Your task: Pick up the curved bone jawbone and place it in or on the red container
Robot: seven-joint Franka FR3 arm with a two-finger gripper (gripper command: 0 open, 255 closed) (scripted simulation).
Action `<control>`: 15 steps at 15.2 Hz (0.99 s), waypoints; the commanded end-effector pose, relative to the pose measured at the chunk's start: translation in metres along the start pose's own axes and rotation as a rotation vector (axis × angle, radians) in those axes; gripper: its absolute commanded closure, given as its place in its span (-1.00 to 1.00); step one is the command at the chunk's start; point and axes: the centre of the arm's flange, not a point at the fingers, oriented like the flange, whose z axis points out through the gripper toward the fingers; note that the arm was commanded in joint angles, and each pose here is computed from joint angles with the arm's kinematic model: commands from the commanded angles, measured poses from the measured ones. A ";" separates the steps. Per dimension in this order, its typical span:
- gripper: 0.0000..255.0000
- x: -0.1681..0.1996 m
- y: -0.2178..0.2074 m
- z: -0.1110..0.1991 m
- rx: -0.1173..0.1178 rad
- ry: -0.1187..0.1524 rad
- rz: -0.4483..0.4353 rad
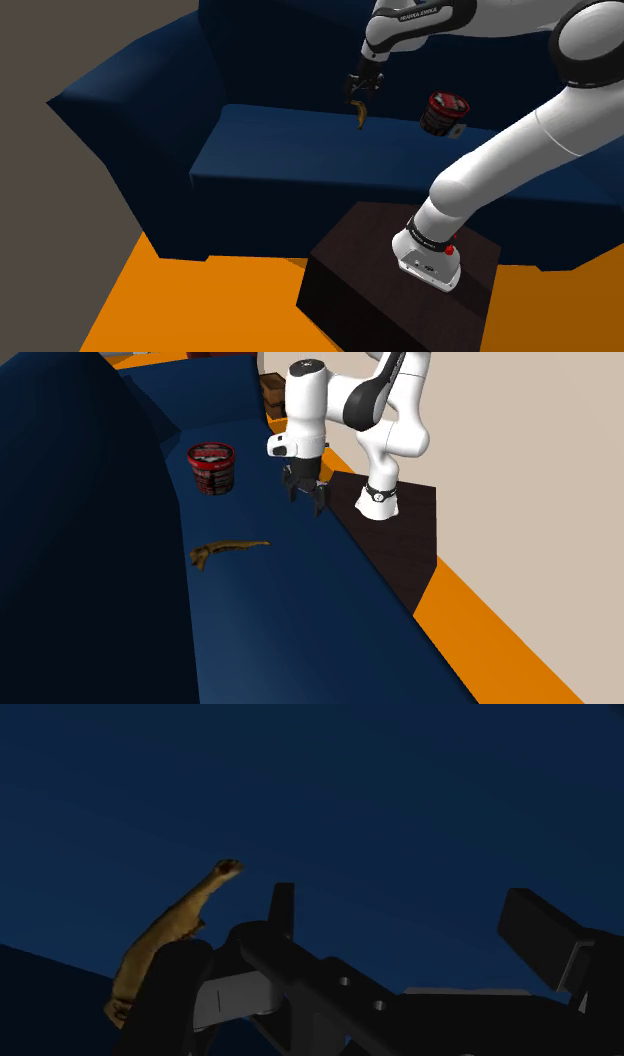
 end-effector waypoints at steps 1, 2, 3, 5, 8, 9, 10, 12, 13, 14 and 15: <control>-1.00 0.015 0.016 0.010 -0.002 0.012 0.038; -1.00 0.022 0.024 0.016 -0.003 0.016 0.056; -1.00 0.030 0.032 0.023 -0.004 0.021 0.074; -1.00 0.044 0.049 0.036 -0.006 0.031 0.111; -1.00 0.064 0.075 0.055 -0.009 0.045 0.166; -1.00 0.071 0.083 0.061 -0.010 0.050 0.184; -1.00 0.077 0.092 0.067 -0.011 0.055 0.202; -1.00 0.090 0.111 0.080 -0.012 0.064 0.239; -1.00 0.096 0.120 0.086 -0.013 0.069 0.257; -1.00 0.102 0.129 0.092 -0.014 0.074 0.275; -1.00 0.107 0.139 0.098 -0.015 0.078 0.293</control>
